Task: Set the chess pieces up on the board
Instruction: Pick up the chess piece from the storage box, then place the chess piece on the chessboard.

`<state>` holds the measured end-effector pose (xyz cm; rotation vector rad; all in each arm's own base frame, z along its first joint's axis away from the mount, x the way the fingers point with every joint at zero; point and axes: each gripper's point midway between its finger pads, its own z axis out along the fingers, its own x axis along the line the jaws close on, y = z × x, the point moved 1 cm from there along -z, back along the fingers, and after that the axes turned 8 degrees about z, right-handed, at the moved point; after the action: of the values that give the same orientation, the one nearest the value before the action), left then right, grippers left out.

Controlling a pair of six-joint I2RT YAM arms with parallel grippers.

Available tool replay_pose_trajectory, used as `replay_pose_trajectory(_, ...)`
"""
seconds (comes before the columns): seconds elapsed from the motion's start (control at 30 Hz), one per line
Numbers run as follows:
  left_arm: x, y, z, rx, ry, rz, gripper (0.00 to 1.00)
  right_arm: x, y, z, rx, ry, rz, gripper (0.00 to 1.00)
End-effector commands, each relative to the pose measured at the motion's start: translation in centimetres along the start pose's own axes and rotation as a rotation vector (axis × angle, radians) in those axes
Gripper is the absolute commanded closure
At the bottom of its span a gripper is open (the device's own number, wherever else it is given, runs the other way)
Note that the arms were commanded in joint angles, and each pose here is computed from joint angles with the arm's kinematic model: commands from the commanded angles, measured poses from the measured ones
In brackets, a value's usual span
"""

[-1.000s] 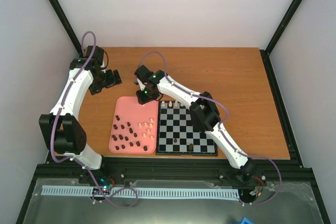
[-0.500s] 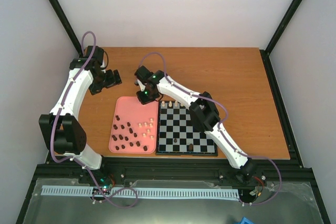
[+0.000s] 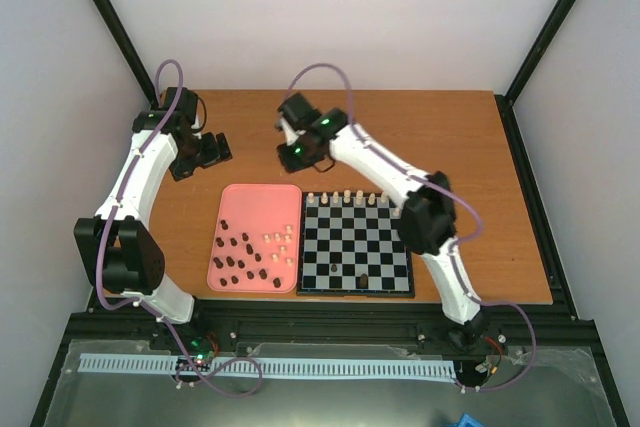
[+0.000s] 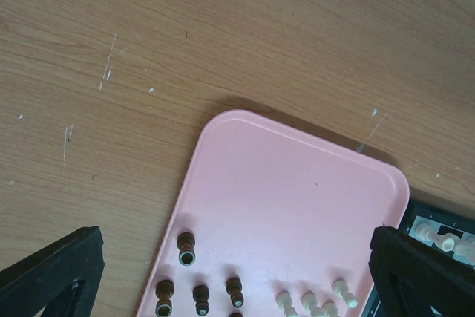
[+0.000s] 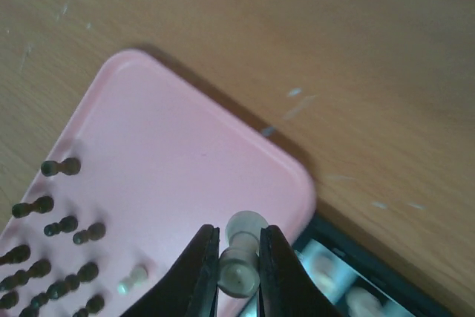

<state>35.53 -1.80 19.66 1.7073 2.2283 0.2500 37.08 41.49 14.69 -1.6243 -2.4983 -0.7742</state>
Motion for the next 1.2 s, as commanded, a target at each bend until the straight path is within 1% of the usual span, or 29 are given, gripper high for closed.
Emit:
replay_pose_trajectory(0.0,-0.1,1.0,-1.2,-0.05,-0.011,0.008,0.0,-6.8,1.9,-7.3,-0.141,-0.135,0.117,0.94)
replay_pose_trajectory(0.1,-0.2,1.1,-1.1,-0.048,-0.013,0.008,0.0,-12.6,0.2,-9.3,-0.162,-0.223,0.212,0.94)
replay_pose_trajectory(0.23,-0.2,1.0,-0.8,-0.042,-0.015,0.007,0.0,-19.6,-3.9,-10.9,-0.146,-0.317,0.351,0.94)
replay_pose_trajectory(0.37,-0.2,1.0,-0.6,-0.037,-0.011,0.008,0.0,-23.5,-7.4,-11.2,-0.119,-0.367,0.428,0.94)
replay_pose_trajectory(0.5,-0.1,0.9,-0.4,-0.03,-0.009,0.008,0.0,-25.1,-10.2,-10.5,-0.079,-0.4,0.464,0.95)
replay_pose_trajectory(0.6,-0.1,0.9,-0.3,-0.026,-0.007,0.007,0.0,-25.8,-11.5,-9.8,-0.063,-0.405,0.487,0.95)
replay_pose_trajectory(1.17,0.1,0.8,0.0,-0.018,0.005,0.01,0.0,-26.6,-12.7,-6.8,-0.006,-0.389,0.503,0.95)
